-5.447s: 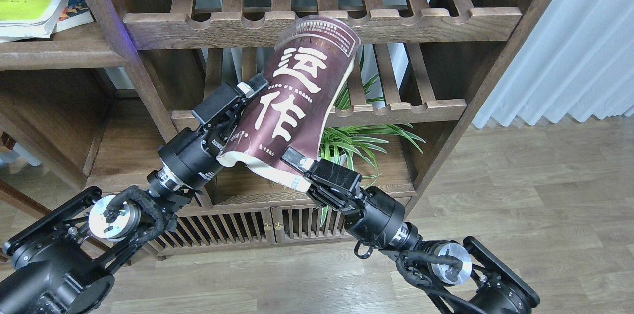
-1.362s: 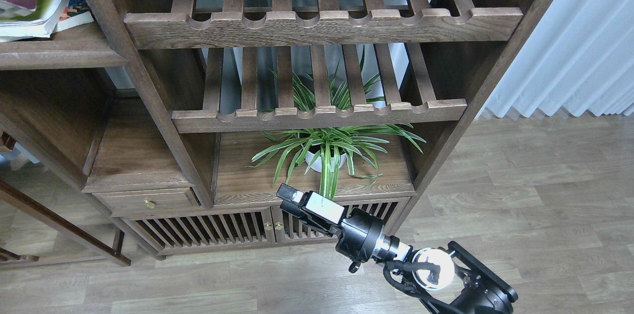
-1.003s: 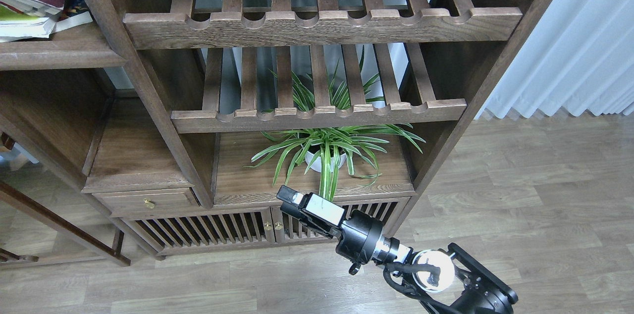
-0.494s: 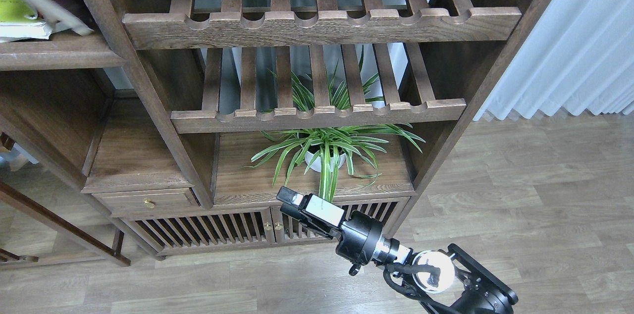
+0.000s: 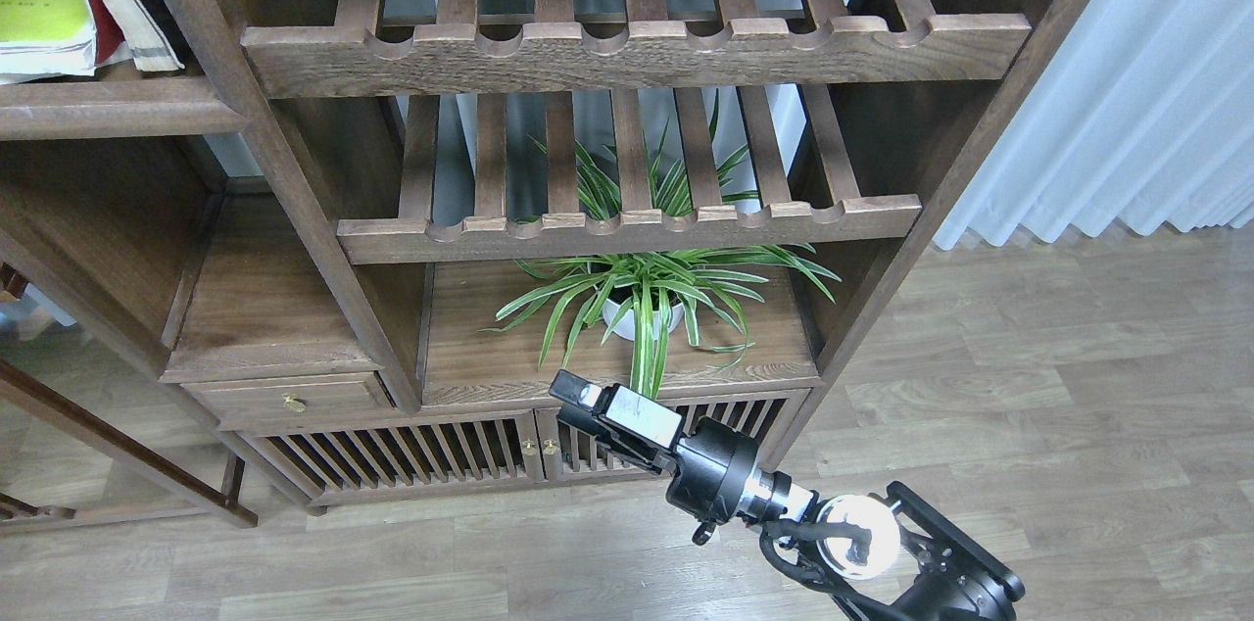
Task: Organize books on shelf
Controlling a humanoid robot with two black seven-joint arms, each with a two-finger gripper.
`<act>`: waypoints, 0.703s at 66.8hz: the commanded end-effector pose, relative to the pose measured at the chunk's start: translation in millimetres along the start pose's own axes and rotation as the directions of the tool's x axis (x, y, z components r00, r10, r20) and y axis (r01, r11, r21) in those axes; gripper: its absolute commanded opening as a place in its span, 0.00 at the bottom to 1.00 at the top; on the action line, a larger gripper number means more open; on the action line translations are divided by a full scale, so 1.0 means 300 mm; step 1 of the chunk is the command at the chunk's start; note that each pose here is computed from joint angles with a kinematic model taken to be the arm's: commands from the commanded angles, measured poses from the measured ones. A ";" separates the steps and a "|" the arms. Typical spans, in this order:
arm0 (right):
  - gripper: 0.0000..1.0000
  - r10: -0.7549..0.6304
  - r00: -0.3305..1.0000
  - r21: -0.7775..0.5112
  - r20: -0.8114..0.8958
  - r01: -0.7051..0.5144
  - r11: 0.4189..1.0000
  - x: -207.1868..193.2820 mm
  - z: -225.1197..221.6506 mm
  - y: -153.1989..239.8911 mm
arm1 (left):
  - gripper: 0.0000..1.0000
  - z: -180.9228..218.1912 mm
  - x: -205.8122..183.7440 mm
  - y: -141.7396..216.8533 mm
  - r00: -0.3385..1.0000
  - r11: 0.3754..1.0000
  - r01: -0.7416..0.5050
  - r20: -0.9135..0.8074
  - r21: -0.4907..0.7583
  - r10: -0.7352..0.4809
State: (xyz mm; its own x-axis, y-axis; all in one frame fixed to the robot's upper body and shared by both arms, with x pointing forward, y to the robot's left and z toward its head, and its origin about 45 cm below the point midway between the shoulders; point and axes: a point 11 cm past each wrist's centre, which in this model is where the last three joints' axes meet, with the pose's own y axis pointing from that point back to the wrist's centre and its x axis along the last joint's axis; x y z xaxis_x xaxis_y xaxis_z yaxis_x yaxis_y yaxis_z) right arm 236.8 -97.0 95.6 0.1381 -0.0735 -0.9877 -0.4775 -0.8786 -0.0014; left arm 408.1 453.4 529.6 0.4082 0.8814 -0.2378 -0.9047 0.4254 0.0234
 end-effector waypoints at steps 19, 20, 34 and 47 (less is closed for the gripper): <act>0.99 0.010 1.000 -0.006 0.004 -0.010 1.000 0.011 0.008 0.003 | 0.99 0.030 0.075 0.234 0.979 0.981 -0.172 0.123 0.089 0.161; 0.99 0.010 1.000 -0.006 0.004 -0.010 1.000 0.011 0.008 0.003 | 0.99 0.030 0.076 0.241 0.978 0.980 -0.177 0.127 0.093 0.164; 0.99 0.012 1.000 -0.023 0.010 -0.012 1.000 0.015 0.030 0.000 | 0.99 -0.104 0.146 0.386 0.949 0.914 -0.304 0.168 0.267 0.267; 0.99 0.014 1.000 -0.015 0.011 -0.013 1.000 0.016 0.025 0.005 | 0.99 -0.304 0.238 0.492 0.923 0.807 -0.384 0.155 0.449 0.352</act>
State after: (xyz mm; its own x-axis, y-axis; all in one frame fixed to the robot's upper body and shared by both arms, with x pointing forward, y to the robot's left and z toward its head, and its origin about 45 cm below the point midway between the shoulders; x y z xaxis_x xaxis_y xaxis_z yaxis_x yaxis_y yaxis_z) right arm 230.0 -93.9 89.9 0.1234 -0.0800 -0.9891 -0.4615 -0.8870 0.0141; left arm 308.2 546.0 463.8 0.1281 0.9900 -0.0584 -0.8873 0.1407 0.4392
